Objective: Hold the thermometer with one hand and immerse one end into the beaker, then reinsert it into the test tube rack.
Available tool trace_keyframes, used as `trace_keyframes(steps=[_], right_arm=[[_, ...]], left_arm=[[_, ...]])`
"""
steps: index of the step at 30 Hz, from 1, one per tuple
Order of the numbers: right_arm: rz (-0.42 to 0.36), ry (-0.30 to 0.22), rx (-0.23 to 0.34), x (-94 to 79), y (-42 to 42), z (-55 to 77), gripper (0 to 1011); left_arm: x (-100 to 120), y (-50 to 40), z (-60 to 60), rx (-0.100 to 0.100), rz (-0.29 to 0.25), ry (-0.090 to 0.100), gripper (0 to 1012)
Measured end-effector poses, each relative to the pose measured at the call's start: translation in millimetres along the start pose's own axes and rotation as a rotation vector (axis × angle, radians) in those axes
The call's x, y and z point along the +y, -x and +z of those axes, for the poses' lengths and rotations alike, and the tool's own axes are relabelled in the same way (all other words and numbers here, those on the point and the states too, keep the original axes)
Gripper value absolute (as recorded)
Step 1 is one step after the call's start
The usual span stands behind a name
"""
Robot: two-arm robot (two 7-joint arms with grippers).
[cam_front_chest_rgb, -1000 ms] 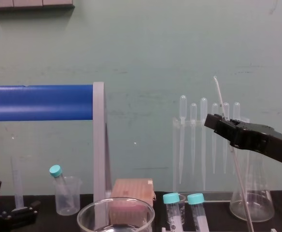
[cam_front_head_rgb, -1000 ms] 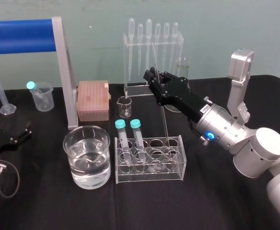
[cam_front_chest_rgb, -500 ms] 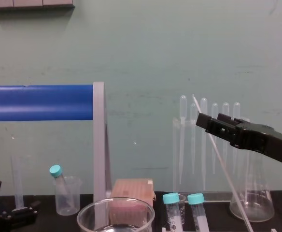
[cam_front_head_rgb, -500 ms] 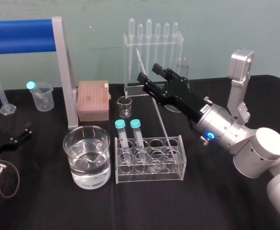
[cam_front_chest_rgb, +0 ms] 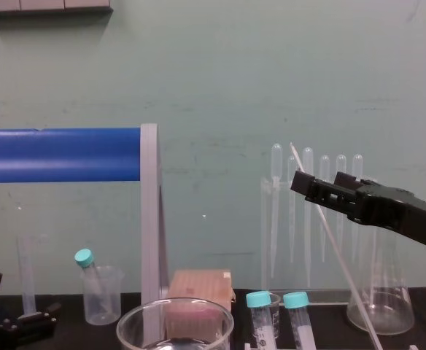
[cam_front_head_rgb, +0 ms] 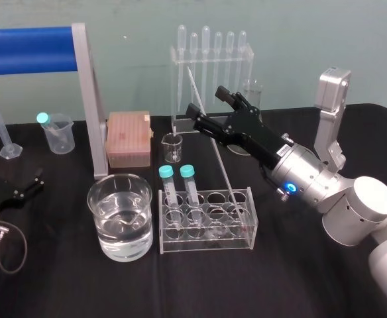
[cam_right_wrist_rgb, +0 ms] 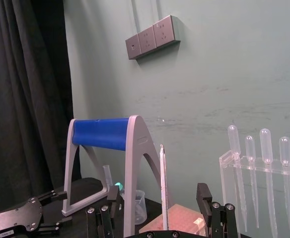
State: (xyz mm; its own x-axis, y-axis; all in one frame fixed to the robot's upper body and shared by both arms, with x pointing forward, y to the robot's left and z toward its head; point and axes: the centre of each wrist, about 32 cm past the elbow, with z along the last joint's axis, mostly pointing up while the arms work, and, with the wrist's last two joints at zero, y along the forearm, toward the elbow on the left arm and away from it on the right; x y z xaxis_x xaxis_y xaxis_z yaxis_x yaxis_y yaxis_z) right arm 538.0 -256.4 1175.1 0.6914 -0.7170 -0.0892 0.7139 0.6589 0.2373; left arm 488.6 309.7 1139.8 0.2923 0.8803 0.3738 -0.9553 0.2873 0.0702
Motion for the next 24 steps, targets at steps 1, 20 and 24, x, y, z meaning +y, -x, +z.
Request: trace_keyframes(steps=[1,20,24], right_arm=[[0.000,0.000,0.000,0.0,0.0,0.0,1002],[-0.538,0.005,-0.199,-45.3,21.0,32.4,1002],[-0.590,0.071,-0.189,-52.9,21.4,25.2,1002]], left_arm=[[0.0,0.0,0.0,0.000,0.000,0.000,1008],[0.0,0.0,0.0,0.000,0.000,0.000,1008],[0.0,0.0,0.0,0.000,0.000,0.000,1008]])
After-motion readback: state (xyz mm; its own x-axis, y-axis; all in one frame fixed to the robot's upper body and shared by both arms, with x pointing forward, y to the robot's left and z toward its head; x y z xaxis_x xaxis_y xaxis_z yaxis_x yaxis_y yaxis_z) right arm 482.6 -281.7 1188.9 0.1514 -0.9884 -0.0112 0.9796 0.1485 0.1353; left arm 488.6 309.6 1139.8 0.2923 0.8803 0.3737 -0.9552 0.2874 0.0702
